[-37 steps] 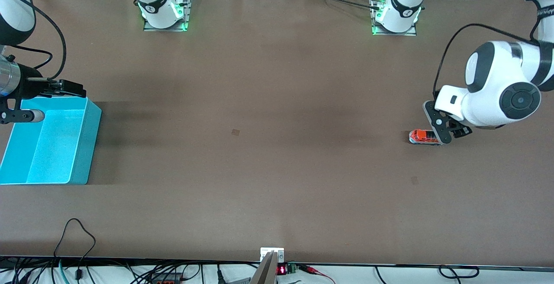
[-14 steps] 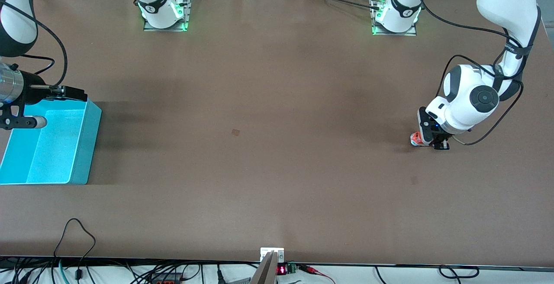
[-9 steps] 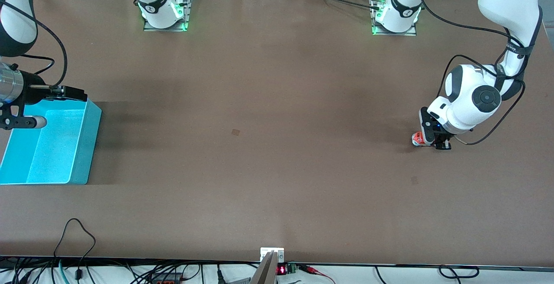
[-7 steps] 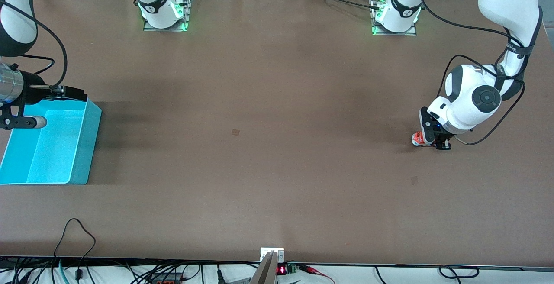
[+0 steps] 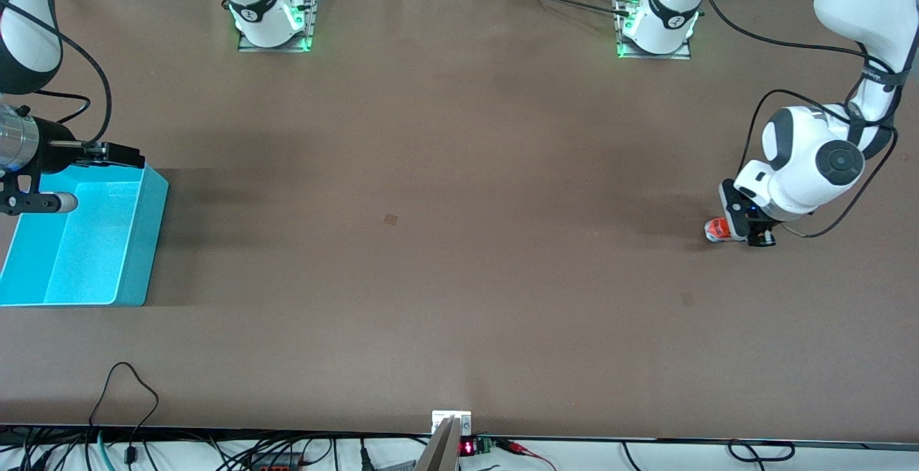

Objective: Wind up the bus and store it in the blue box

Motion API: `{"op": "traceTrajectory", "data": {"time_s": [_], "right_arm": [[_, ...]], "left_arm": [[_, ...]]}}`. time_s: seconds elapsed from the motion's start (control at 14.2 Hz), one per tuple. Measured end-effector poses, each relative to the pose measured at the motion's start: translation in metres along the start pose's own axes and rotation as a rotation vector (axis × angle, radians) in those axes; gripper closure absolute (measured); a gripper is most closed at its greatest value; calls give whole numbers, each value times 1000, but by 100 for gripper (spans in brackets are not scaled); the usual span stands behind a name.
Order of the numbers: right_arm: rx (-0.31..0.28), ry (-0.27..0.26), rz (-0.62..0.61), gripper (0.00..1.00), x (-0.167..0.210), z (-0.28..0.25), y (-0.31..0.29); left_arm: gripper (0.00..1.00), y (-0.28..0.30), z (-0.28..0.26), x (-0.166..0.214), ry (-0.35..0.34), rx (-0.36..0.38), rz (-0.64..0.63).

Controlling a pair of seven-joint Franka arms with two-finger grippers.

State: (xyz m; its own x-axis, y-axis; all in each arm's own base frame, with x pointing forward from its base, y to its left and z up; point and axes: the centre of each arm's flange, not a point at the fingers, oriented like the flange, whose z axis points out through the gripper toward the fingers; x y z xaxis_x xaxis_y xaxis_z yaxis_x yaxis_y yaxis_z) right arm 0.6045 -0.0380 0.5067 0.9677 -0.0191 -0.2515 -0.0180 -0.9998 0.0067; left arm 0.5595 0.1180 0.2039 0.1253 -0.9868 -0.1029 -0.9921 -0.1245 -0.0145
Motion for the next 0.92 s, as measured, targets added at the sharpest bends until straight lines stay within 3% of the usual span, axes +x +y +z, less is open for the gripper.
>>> {"op": "traceTrajectory", "data": {"time_s": [0.49, 0.92], "right_arm": [[0, 0, -1, 0, 0, 0, -1], [0, 0, -1, 0, 0, 0, -1]], "left_arm": [[51, -4, 10, -95, -8, 5, 81], [51, -5, 14, -135, -14, 13, 90]]}}
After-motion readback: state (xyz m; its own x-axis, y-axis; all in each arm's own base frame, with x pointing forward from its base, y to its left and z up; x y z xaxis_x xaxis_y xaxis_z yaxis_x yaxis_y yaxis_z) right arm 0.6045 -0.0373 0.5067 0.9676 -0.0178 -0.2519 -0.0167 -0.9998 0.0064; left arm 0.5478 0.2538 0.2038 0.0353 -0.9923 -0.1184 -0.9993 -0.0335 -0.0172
